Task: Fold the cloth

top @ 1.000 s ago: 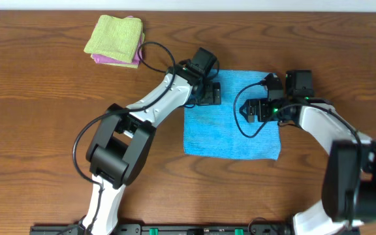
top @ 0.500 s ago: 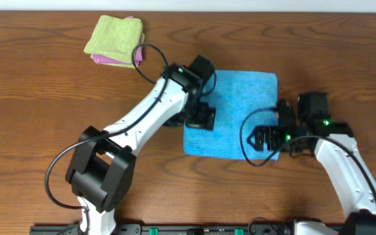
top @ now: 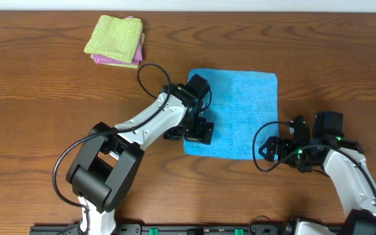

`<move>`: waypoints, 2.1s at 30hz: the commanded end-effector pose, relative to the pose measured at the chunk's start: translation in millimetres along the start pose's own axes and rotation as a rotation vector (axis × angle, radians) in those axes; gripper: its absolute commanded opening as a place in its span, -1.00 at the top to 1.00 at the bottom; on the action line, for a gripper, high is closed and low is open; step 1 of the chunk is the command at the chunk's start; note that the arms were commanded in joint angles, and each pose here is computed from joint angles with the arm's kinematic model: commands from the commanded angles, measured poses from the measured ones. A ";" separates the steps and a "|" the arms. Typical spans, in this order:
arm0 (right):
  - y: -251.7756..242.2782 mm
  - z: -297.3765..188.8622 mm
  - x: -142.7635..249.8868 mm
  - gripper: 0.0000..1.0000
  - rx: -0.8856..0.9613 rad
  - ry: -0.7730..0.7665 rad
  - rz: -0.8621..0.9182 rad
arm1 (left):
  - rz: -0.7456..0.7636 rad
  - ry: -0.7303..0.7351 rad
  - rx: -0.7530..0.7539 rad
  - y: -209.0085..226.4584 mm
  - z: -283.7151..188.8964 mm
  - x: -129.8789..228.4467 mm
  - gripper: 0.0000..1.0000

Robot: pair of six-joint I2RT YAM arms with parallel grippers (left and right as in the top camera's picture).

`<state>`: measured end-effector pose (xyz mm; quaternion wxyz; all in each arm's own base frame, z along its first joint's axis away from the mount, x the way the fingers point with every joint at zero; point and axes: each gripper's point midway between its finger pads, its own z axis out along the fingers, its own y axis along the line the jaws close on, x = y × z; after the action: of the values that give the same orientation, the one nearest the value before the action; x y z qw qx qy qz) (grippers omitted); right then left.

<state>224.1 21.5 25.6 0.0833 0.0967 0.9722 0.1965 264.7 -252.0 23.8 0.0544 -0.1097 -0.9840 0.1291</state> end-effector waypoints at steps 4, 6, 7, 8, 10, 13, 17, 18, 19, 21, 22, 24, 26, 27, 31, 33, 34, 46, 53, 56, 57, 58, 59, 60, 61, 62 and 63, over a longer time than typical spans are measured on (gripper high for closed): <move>-4.9 11.1 16.8 -0.99 -0.010 0.017 0.013 | -0.051 0.076 -0.007 7.6 15.7 22.3 -0.95; -4.8 11.1 14.2 -0.98 -0.010 0.006 0.008 | -0.050 0.081 -0.004 7.7 18.2 24.3 -0.95; -4.9 11.1 13.0 -0.98 -0.010 0.002 0.006 | -0.047 0.079 -0.004 7.1 18.7 24.2 -0.96; -4.8 11.1 11.5 -0.99 -0.010 -0.004 0.003 | -0.043 0.073 -0.001 6.0 19.1 23.1 -0.96; -4.8 11.1 8.1 -0.98 -0.011 -0.018 -0.002 | -0.035 0.062 0.015 1.3 20.4 20.8 -0.96; -4.8 11.1 3.8 -0.98 -0.010 -0.035 -0.002 | -0.040 0.052 0.026 -4.0 25.4 21.2 -0.96; -4.7 10.9 -1.6 -0.99 -0.011 -0.056 0.004 | -0.060 0.044 0.032 -7.9 34.8 25.1 -0.98; -4.8 10.9 -1.9 -0.99 -0.011 -0.058 0.005 | -0.061 0.042 0.031 -8.0 35.7 25.0 -0.98; -5.4 11.0 -2.3 -0.98 -0.008 -0.060 0.005 | -0.058 0.037 0.033 -8.6 36.0 24.2 -0.99; -5.6 11.2 -3.5 -0.98 -0.007 -0.066 0.002 | -0.054 0.029 0.037 -9.8 36.1 22.3 -1.00; -5.8 11.9 -4.0 -0.93 -0.008 -0.069 0.001 | -0.053 0.024 0.040 -10.4 36.1 21.1 -0.91; -6.6 13.6 -4.4 -0.70 -0.008 -0.073 0.011 | -0.064 0.014 0.032 -9.3 36.2 18.9 -0.90; -7.4 15.5 -4.3 -0.47 -0.008 -0.076 0.011 | -0.082 0.003 0.011 -5.7 36.3 17.2 -0.91; -7.9 16.6 -3.9 -0.39 -0.008 -0.076 0.013 | -0.088 -0.003 0.002 -4.0 36.3 16.2 -0.92; -8.4 17.7 -2.6 -0.17 -0.008 -0.073 0.019 | -0.088 -0.005 0.000 -3.7 36.3 15.7 -0.85; -8.5 17.7 -2.8 0.01 -0.007 -0.074 0.018 | -0.088 -0.008 -0.004 -2.9 36.4 15.2 -0.43; -8.6 17.7 -2.8 0.07 -0.007 -0.074 0.018 | -0.088 -0.014 -0.012 -1.6 36.3 14.3 -0.07; -13.3 17.8 -1.4 0.97 0.020 -0.069 0.050 | -0.114 -0.023 -0.018 -0.6 36.1 12.3 0.88; -13.1 17.7 -2.2 0.97 0.020 -0.072 0.049 | -0.127 -0.028 -0.010 -1.8 35.4 10.5 0.88; -12.9 17.1 -5.9 0.97 0.019 -0.085 0.052 | -0.142 -0.027 -0.005 -3.0 35.0 10.2 0.88; -12.5 16.4 -7.8 0.97 0.018 -0.091 0.056 | -0.141 -0.029 -0.003 -3.6 34.5 9.5 0.88; -11.7 15.3 -9.8 0.97 0.016 -0.096 0.058 | -0.141 -0.031 -0.002 -4.2 33.6 8.6 0.88; -10.5 13.5 -12.6 0.97 0.014 -0.104 0.058 | -0.140 -0.033 0.001 -5.4 32.3 7.4 0.88; -9.3 10.8 -16.6 0.98 0.013 -0.117 0.055 | -0.139 -0.037 0.003 -6.5 30.2 5.9 0.88; -7.5 6.6 -21.6 0.97 0.012 -0.132 0.049 | -0.138 -0.042 0.006 -8.2 27.2 3.1 0.88; -6.1 3.1 -25.1 0.97 0.012 -0.142 0.044 | -0.134 -0.049 0.010 -9.9 23.7 -0.2 0.88; -4.0 -1.3 -29.1 0.97 0.011 -0.153 0.039 | -0.126 -0.057 0.014 -11.9 20.1 -3.9 0.88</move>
<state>233.9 16.8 10.7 0.1203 0.1284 0.9662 0.1885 253.2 -265.9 3.4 0.0432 -0.0427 -0.9890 0.1349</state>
